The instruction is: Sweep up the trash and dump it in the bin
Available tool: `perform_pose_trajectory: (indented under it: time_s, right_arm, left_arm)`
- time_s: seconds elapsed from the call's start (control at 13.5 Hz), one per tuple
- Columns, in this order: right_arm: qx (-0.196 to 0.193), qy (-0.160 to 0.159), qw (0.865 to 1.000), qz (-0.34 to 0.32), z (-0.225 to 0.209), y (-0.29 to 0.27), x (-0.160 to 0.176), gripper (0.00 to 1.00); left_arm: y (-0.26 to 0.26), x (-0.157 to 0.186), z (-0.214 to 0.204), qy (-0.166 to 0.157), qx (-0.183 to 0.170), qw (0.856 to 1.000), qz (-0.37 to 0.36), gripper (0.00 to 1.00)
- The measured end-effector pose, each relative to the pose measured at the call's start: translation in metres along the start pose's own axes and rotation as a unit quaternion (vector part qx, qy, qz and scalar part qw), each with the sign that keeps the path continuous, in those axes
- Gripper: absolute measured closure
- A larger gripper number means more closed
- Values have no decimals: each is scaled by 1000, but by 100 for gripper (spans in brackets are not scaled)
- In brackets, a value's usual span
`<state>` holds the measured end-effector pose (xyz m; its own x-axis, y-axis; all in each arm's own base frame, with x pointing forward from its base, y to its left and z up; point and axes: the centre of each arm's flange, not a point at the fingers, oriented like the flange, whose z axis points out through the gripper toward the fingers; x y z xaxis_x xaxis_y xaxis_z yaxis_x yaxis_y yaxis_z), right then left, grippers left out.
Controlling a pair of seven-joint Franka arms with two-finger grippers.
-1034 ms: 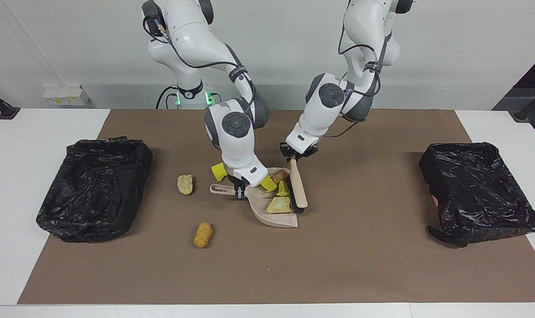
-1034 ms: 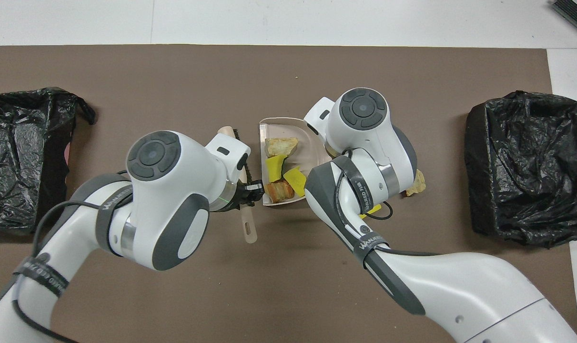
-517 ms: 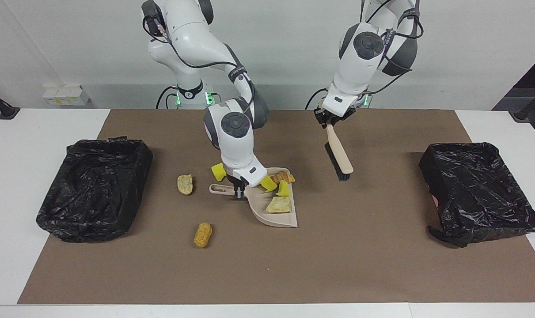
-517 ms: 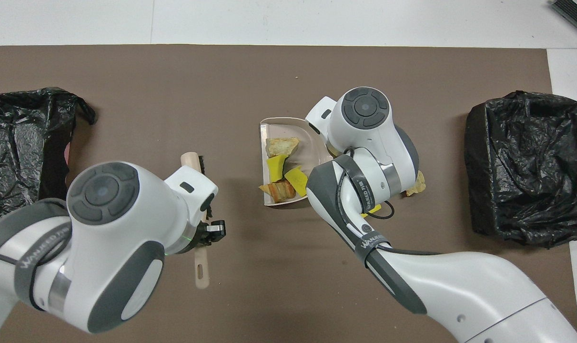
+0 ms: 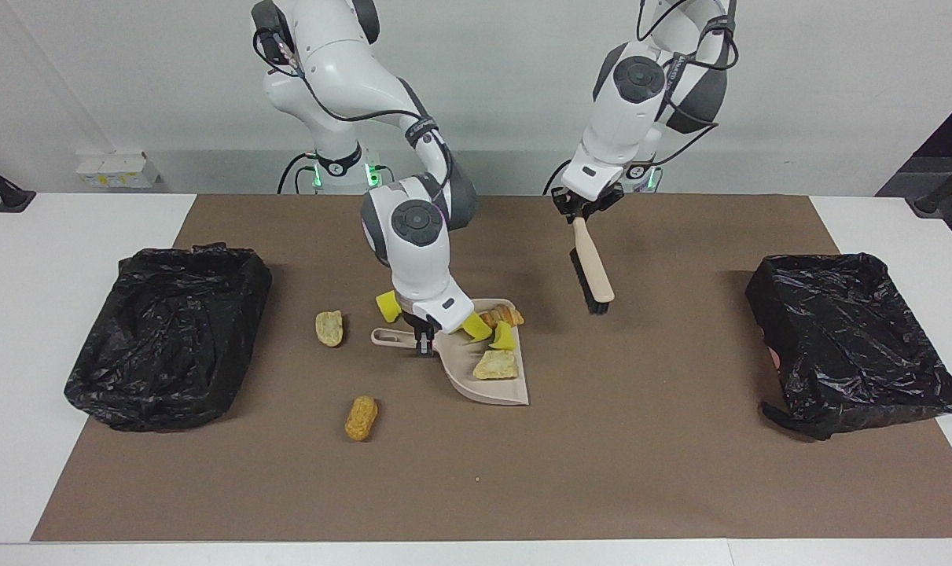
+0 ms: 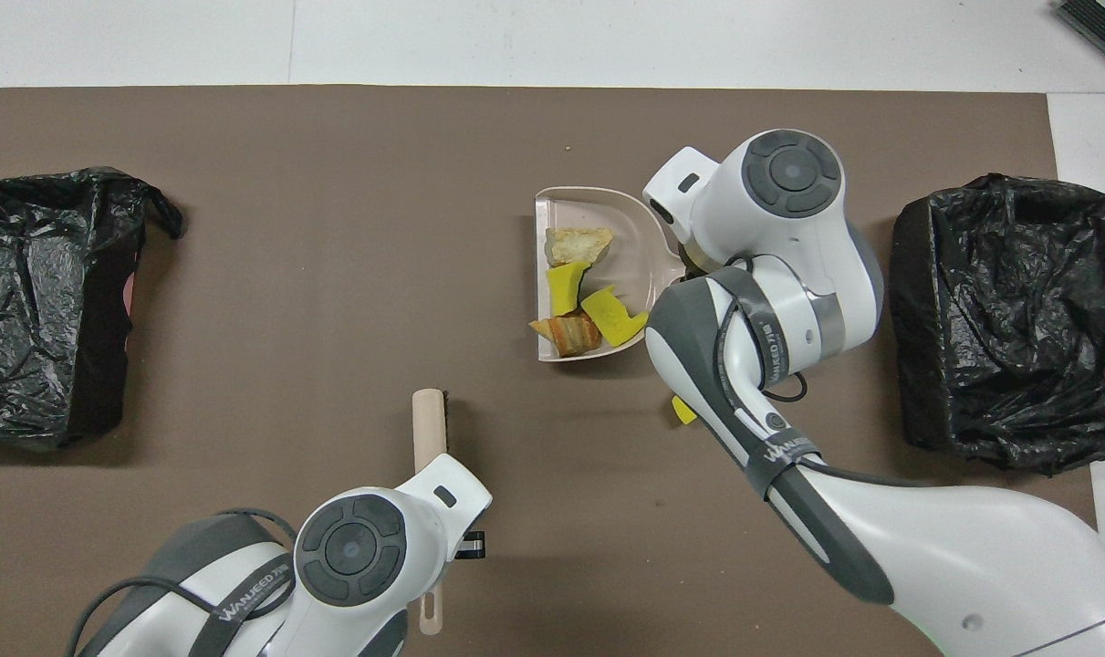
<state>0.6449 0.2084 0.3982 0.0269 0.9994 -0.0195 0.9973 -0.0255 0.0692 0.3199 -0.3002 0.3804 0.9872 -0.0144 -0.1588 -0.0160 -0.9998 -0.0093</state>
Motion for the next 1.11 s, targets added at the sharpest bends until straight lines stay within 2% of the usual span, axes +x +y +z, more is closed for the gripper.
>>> perform_pose_trajectory:
  time_s: [0.15,0.44,0.81,0.89,1.11]
  right_arm:
    - [-2,6,1000,13,-22,4,-27,68]
    - [-16,16,999,32,-54,17,-102,68]
    - [-20,21,998,58,-88,16,-192,68]
    - [-19,20,998,58,-99,13,-214,68]
    - [-16,29,998,58,-126,-4,-289,68]
  left_arm:
    - [2,-1,12,8,-4,1000,-13,74]
    - [13,2,29,23,-14,999,-19,74]
    - [16,8,41,25,-16,999,-20,74]
    - [14,9,42,24,-15,999,-23,67]
    - [6,25,39,24,-20,999,-41,32]
